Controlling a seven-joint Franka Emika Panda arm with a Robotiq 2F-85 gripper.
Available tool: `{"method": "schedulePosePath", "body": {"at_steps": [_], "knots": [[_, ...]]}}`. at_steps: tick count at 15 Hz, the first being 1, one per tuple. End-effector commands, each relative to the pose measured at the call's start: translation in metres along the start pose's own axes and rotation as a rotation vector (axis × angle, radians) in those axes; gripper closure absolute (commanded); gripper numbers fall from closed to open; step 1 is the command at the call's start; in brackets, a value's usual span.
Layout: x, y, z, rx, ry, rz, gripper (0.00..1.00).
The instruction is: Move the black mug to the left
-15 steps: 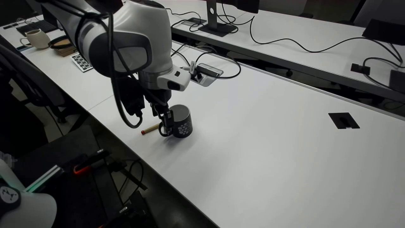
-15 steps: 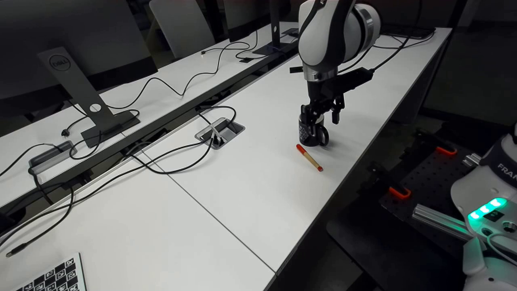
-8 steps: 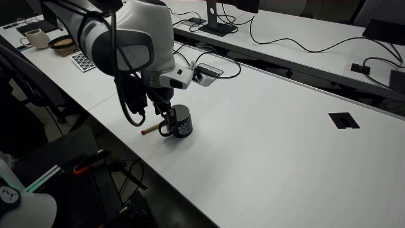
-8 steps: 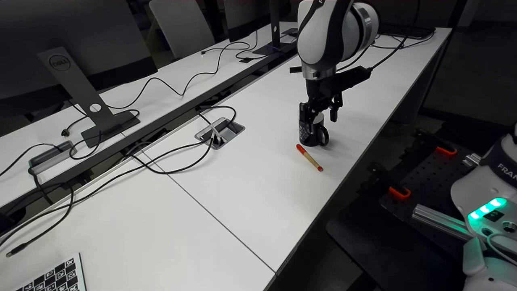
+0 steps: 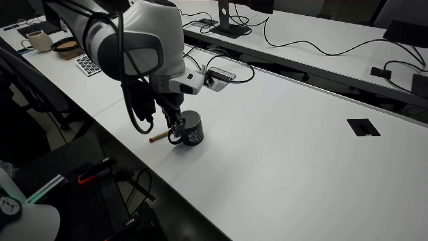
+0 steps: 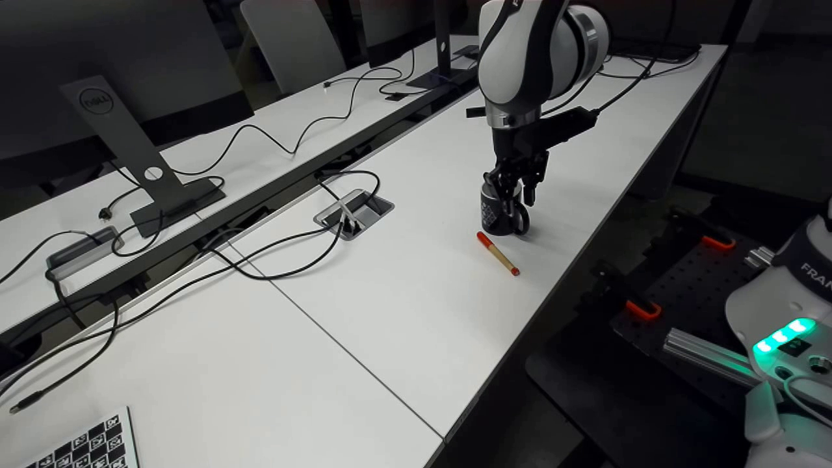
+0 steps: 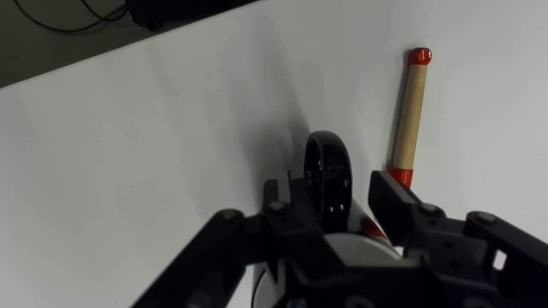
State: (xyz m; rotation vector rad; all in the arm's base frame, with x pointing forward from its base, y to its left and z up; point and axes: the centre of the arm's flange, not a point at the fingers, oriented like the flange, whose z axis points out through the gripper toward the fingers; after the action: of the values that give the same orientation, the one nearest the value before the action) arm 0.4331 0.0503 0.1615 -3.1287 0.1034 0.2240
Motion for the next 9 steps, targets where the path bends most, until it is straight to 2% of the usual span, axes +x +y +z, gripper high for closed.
{"method": "schedulePosePath", "body": {"at_steps": [1, 4, 6, 9], "knots": [[0.0049, -0.0008, 0.0038, -0.008, 0.012, 0.011, 0.79], [0.0048, -0.0009, 0.0041, -0.009, 0.011, 0.014, 1.0], [0.0048, -0.001, 0.0042, -0.01, 0.01, 0.014, 0.96], [0.0049, -0.0012, 0.0042, -0.012, 0.01, 0.012, 0.96]]}}
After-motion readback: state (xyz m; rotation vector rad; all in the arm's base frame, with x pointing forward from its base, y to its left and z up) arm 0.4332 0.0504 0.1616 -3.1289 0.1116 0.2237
